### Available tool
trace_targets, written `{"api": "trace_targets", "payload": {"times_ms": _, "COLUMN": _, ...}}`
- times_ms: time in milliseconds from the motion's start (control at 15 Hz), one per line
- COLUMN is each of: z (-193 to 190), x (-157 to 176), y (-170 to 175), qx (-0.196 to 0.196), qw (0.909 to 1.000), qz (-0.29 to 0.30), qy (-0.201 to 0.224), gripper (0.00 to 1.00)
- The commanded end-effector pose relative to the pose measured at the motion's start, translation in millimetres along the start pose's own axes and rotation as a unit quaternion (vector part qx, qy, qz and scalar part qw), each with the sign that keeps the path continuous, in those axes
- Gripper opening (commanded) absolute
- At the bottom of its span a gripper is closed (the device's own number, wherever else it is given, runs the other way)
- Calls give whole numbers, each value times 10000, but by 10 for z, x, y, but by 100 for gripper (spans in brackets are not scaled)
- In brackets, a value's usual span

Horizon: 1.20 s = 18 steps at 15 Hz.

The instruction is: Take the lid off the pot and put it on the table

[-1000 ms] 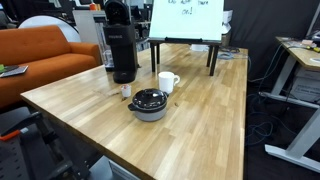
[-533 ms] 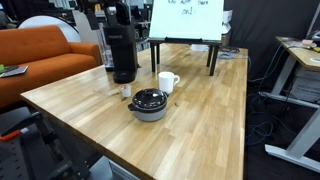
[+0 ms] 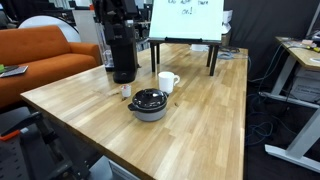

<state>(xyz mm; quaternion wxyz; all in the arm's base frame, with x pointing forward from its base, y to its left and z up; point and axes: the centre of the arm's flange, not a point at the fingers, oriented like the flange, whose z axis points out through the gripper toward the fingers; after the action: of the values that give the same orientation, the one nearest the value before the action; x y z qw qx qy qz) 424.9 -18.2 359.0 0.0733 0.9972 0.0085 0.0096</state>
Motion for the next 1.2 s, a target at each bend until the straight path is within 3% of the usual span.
{"api": "trace_targets", "payload": {"times_ms": 0, "z": 0, "x": 0, "y": 0, "qx": 0, "qw": 10000, "qz": 0, "qy": 0, "gripper": 100}}
{"api": "trace_targets", "payload": {"times_ms": 267, "z": 28, "x": 18, "y": 6, "qx": -95, "qw": 9999, "qz": 48, "qy": 11, "gripper": 100}}
{"api": "trace_targets", "payload": {"times_ms": 733, "z": 231, "x": 179, "y": 151, "qx": 488, "qw": 9984, "qz": 148, "qy": 256, "gripper": 100}}
{"api": "trace_targets", "payload": {"times_ms": 1067, "z": 539, "x": 274, "y": 262, "qx": 641, "qw": 9974, "qz": 275, "qy": 200, "gripper": 100}}
{"api": "trace_targets", "payload": {"times_ms": 1133, "z": 465, "x": 162, "y": 227, "qx": 543, "qw": 9980, "qz": 304, "qy": 139, "gripper": 100}}
